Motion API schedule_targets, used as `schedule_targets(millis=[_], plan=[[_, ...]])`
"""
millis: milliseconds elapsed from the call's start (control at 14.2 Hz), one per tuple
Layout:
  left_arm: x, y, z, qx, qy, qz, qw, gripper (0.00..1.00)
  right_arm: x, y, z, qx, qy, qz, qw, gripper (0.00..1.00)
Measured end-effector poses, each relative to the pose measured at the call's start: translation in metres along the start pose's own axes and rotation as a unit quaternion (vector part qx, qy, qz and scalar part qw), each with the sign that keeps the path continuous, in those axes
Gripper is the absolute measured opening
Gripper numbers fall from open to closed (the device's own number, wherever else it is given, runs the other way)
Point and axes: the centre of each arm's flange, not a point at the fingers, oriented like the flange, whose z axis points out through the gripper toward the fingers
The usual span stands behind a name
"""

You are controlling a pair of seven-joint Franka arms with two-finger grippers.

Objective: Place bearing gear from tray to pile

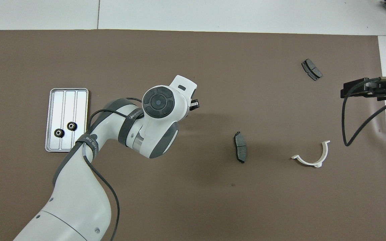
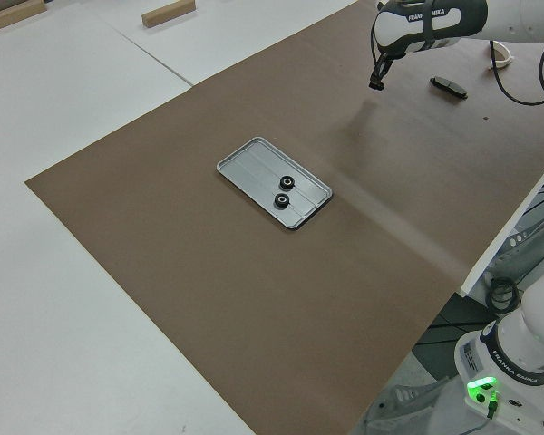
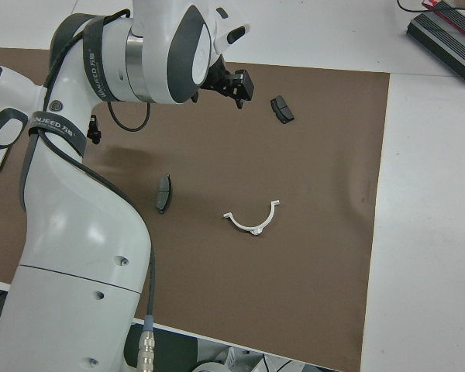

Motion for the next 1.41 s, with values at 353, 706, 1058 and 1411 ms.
schedule_targets(millis=[353,706,1058,1411], plan=[[0.011,0.002,0.010,-0.022,0.025,-0.014,0.999,0.18,-0.001,0.001,0.004,0.000,-0.004,0.001,1.000,1.00],[0.013,0.001,0.027,-0.034,0.035,-0.031,0.998,0.23,-0.003,0.000,0.014,-0.001,-0.007,0.050,0.999,1.00],[0.022,-0.006,0.021,-0.015,0.026,-0.041,0.999,0.66,0.002,-0.011,0.045,-0.005,0.009,-0.028,1.000,1.00],[0.092,-0.087,-0.087,0.039,0.012,-0.116,0.992,1.00,0.031,-0.072,0.088,-0.029,0.022,-0.085,0.996,1.00]])
